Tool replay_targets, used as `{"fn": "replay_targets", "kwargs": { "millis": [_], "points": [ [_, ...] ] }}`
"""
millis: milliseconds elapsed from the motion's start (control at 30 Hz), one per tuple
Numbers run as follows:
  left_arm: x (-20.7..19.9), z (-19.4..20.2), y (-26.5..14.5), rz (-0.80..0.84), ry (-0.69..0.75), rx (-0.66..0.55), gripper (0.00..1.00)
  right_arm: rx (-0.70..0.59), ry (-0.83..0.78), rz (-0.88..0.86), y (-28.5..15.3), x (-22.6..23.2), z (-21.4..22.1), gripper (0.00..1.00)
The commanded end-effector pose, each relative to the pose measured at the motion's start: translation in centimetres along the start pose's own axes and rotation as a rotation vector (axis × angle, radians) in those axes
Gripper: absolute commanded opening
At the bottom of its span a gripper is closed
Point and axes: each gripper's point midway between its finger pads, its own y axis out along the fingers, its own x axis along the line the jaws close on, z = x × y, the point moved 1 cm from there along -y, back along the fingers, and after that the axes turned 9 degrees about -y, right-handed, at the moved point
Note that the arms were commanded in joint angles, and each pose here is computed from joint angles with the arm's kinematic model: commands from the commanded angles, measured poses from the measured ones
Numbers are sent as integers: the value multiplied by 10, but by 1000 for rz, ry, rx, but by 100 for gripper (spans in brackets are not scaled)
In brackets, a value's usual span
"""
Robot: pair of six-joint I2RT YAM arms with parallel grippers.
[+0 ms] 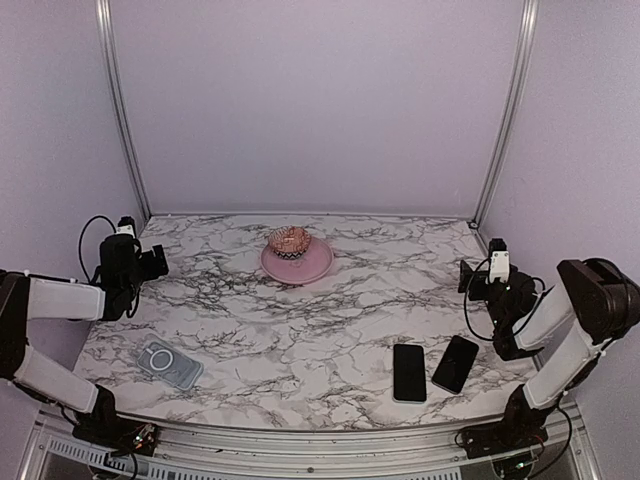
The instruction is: Put the phone into the phone case
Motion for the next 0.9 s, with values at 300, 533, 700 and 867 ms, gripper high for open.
{"fn": "replay_targets", "kwargs": {
  "millis": [300, 533, 700, 867],
  "points": [
    [-42, -68, -39, 233, -145, -168, 99, -35, -1, 25, 2, -7, -10, 99],
    [-127, -30, -83, 393, 123, 240, 98, 99, 172, -96, 44, -7, -86, 92],
    [-150, 49, -144, 480, 249, 592, 83, 217, 173, -444, 51, 85, -129, 78],
    [-120, 106, -172, 397, 251, 772, 76, 507, -107, -503, 23, 187, -96, 80]
  ]
}}
